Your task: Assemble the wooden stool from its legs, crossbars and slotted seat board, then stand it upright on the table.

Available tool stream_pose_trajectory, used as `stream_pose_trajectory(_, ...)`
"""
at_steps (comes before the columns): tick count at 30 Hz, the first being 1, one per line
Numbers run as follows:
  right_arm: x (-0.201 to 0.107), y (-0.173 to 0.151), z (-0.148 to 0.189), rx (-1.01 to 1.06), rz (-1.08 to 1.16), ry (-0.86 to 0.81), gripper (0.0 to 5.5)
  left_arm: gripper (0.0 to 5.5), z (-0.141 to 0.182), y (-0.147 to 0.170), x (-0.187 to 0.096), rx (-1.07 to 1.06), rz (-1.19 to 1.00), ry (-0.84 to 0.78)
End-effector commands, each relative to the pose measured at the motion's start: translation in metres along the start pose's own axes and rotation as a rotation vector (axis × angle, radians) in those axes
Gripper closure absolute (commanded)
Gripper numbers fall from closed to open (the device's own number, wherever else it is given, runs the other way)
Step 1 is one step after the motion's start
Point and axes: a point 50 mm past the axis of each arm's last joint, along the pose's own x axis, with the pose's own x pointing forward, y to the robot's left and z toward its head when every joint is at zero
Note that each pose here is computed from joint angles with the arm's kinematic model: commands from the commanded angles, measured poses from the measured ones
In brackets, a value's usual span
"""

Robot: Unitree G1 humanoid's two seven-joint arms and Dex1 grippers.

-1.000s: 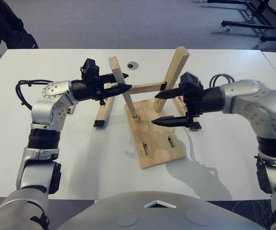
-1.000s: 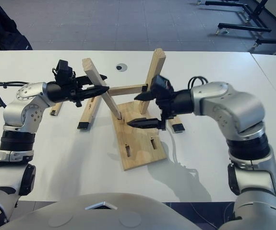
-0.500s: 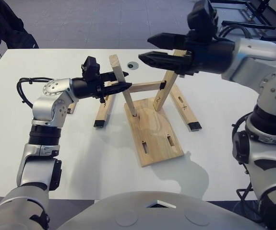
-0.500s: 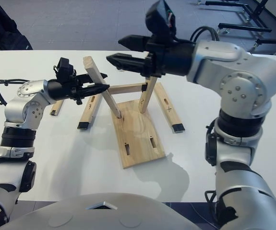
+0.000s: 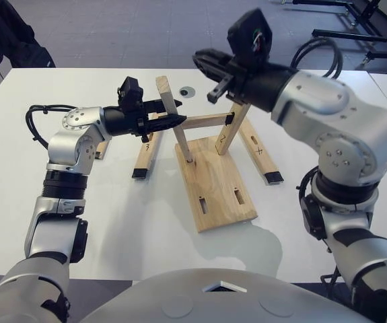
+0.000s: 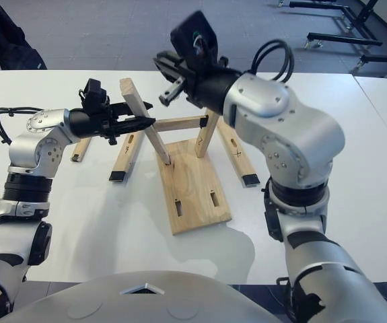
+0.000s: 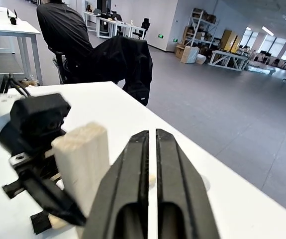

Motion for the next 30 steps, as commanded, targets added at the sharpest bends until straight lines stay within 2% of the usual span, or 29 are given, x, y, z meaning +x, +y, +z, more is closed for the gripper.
stream_pose_trajectory(1, -0.008, 0.010, -0.034, 0.067, -0.002, 0.087, 5.48, 3.46, -0.001, 0.002, 0.001, 0.013, 0.007, 0.031)
stream_pose_trajectory(5, -0.007, 0.009, -0.051, 0.134, -0.031, 0.100, 5.48, 3.46, -0.001, 0.003, 0.002, 0.012, 0.004, 0.033)
stream_pose_trajectory(13, 0.007, 0.011, -0.032, 0.206, -0.051, -0.012, 5.48, 3.46, 0.000, 0.005, 0.002, 0.014, -0.003, 0.037)
stream_pose_trajectory(21, 0.011, 0.011, -0.043, 0.168, -0.119, 0.029, 5.48, 3.46, 0.001, 0.005, 0.004, 0.016, -0.007, 0.038)
stream_pose_trajectory(30, 0.017, 0.010, -0.033, 0.161, -0.153, -0.011, 5.48, 3.46, 0.001, 0.005, 0.004, 0.013, -0.007, 0.038)
